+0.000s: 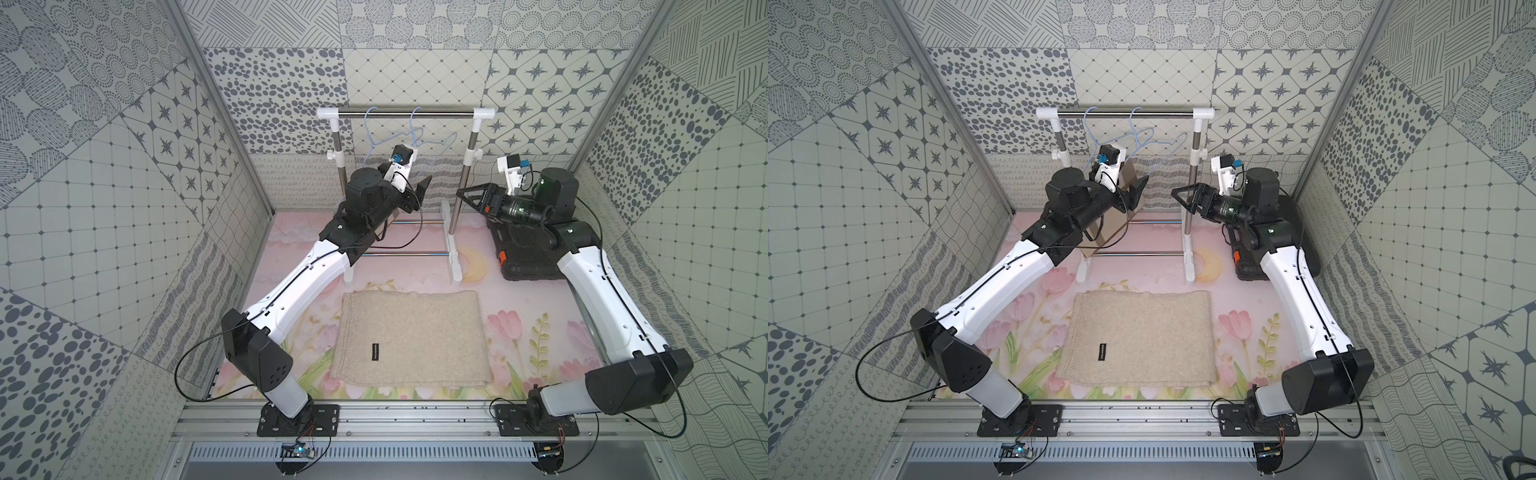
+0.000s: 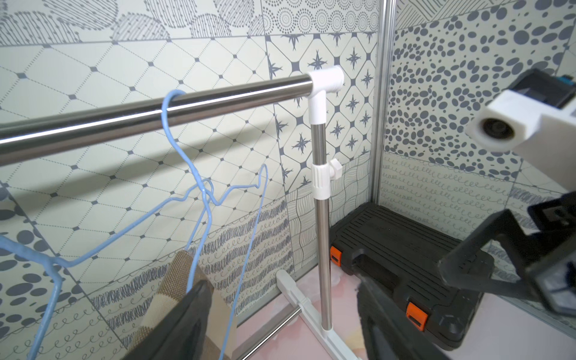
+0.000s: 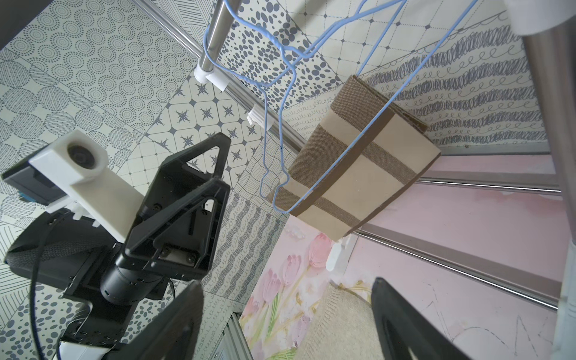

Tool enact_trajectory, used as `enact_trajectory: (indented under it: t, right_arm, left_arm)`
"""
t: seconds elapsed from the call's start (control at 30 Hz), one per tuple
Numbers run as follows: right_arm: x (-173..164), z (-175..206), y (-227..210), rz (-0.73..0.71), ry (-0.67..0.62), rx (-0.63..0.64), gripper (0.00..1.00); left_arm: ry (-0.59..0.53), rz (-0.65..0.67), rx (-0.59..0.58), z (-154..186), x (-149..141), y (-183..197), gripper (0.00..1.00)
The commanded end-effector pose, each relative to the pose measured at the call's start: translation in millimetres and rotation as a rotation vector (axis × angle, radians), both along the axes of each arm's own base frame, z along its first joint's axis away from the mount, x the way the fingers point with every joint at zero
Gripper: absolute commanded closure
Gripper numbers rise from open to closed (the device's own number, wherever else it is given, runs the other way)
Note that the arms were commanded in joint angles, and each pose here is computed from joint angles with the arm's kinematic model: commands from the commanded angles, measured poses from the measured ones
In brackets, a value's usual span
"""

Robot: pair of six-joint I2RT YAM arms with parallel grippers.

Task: Hang the scarf on the hanger
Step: Pick up the hanger from the clothesline.

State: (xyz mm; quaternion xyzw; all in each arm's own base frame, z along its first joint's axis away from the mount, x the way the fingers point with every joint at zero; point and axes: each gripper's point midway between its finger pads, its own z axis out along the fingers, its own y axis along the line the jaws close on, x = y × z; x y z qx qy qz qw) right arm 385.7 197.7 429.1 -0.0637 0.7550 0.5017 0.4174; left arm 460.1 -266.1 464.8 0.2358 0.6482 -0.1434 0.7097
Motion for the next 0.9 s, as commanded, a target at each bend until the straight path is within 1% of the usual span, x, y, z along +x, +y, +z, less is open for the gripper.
enact_trajectory:
  t: [0.0, 0.07, 0.17, 0.3, 0.37, 0.43, 0.47, 0.5, 0.57, 0.6, 0.7, 0.73, 0.77, 0.87]
  right_arm:
    - [7, 7, -1, 0.002, -0.055, 0.000, 0.14]
    - [10, 7, -2, -0.006, -0.056, -0.002, 0.14]
    - [14, 6, -4, -0.016, -0.059, -0.003, 0.14]
    - [20, 3, -8, -0.035, -0.055, -0.007, 0.14]
    - [23, 2, -10, -0.048, -0.052, -0.009, 0.14]
    - [26, 0, -12, -0.061, -0.049, -0.010, 0.14]
    - [28, 0, -13, -0.067, -0.047, -0.010, 0.14]
    - [29, -1, -13, -0.071, -0.043, -0.011, 0.14]
    - [32, -2, -14, -0.079, -0.038, -0.011, 0.14]
    - [34, -4, -14, -0.083, -0.035, -0.012, 0.14]
    - [39, -8, -14, -0.092, -0.020, -0.010, 0.15]
    - [40, -10, -14, -0.093, -0.014, -0.009, 0.15]
    - [42, -12, -13, -0.092, -0.007, -0.008, 0.15]
    - [43, -10, -12, -0.090, -0.008, 0.001, 0.15]
  left_arm:
    - [-0.191, 0.043, -0.054, 44, 11, 17, 0.24]
    - [-0.162, 0.057, -0.048, 31, 29, 20, 0.23]
    - [-0.159, 0.088, -0.064, 16, 53, 29, 0.23]
    - [-0.145, 0.095, -0.087, -4, 84, 33, 0.20]
    - [-0.132, 0.094, -0.096, -11, 98, 33, 0.19]
    - [-0.128, 0.074, -0.112, -12, 105, 32, 0.22]
    - [-0.126, 0.062, -0.116, -13, 107, 29, 0.26]
    - [-0.124, 0.048, -0.120, -12, 107, 27, 0.36]
    - [-0.121, 0.022, -0.128, -10, 106, 22, 0.63]
    - [-0.120, 0.010, -0.134, -8, 104, 21, 0.71]
    - [-0.111, -0.021, -0.138, -3, 99, 17, 0.89]
    - [-0.101, -0.029, -0.139, -2, 98, 16, 0.97]
    - [-0.094, -0.036, -0.142, -1, 97, 16, 1.00]
    - [-0.069, -0.048, -0.132, -1, 94, 14, 1.00]
